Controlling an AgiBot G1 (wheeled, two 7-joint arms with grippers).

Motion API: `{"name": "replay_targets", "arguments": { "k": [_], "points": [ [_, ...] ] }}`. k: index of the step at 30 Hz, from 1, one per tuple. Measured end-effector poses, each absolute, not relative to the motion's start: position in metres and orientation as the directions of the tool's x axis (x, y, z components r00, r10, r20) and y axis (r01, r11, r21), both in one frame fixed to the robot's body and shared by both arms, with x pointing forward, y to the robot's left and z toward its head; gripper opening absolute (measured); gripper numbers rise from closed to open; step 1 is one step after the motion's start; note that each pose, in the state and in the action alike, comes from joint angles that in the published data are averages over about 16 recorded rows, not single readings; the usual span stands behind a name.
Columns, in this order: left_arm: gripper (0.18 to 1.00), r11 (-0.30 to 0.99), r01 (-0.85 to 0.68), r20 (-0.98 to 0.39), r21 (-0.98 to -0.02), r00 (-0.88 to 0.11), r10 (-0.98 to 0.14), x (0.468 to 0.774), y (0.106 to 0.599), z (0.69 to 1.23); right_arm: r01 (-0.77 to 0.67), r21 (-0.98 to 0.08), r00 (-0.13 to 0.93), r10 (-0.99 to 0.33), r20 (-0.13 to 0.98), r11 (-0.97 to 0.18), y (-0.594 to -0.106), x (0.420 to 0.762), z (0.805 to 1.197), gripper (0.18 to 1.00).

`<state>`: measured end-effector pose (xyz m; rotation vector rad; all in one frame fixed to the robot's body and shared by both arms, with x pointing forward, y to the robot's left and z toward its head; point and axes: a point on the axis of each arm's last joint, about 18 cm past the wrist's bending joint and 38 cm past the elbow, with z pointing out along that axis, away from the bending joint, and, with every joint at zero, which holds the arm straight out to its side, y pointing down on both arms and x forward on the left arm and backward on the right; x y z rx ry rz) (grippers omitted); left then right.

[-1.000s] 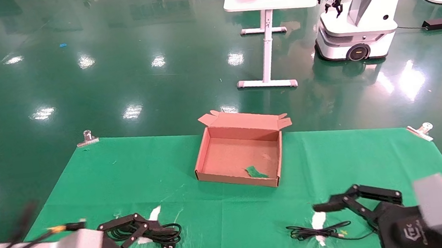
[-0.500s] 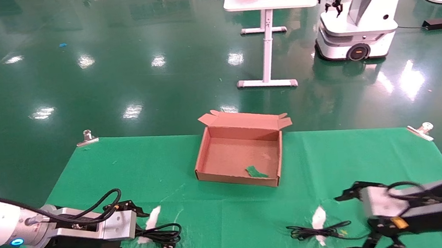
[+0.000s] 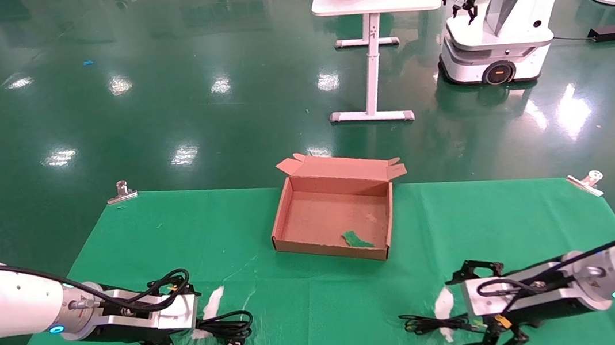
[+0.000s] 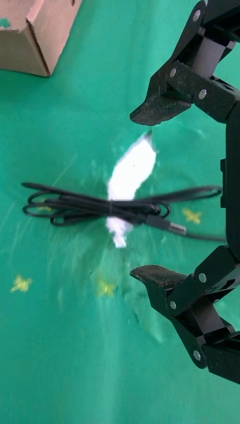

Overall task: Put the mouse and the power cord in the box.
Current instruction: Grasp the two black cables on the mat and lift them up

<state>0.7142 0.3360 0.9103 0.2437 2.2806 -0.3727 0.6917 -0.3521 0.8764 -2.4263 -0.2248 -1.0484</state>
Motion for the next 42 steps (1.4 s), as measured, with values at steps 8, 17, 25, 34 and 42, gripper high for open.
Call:
{"name": "replay_targets", "arguments": {
  "k": [8,17,25,34,42],
  "points": [
    [0.999,0.943,0.285,-0.760,-0.169,-0.647,0.060,0.7200,0.3371,0.9091,0.336,-0.330,0.681,-0.014,0.732,-0.882,-0.3480,0.6989,0.8729,1.001],
    [0.977,0.945,0.284,-0.765,-0.164,-0.641,0.060,0.7215,0.3377,0.9096,0.337,-0.320,0.679,-0.007,0.734,-0.886,-0.3473,0.7003,0.8724,0.971],
    [0.902,0.944,0.287,-0.765,-0.165,-0.641,0.061,0.7212,0.3373,0.9098,0.339,-0.322,0.678,-0.008,0.735,-0.884,-0.3476,0.7000,0.8730,0.894],
    [0.740,0.943,0.289,-0.765,-0.166,-0.641,0.062,0.7208,0.3371,0.9096,0.340,-0.323,0.677,-0.009,0.736,-0.883,-0.3479,0.6996,0.8731,0.717],
    [0.566,0.943,0.289,-0.765,-0.166,-0.641,0.062,0.7207,0.3370,0.9096,0.341,-0.324,0.677,-0.009,0.736,-0.883,-0.3479,0.6995,0.8731,0.524]
  ]
}}
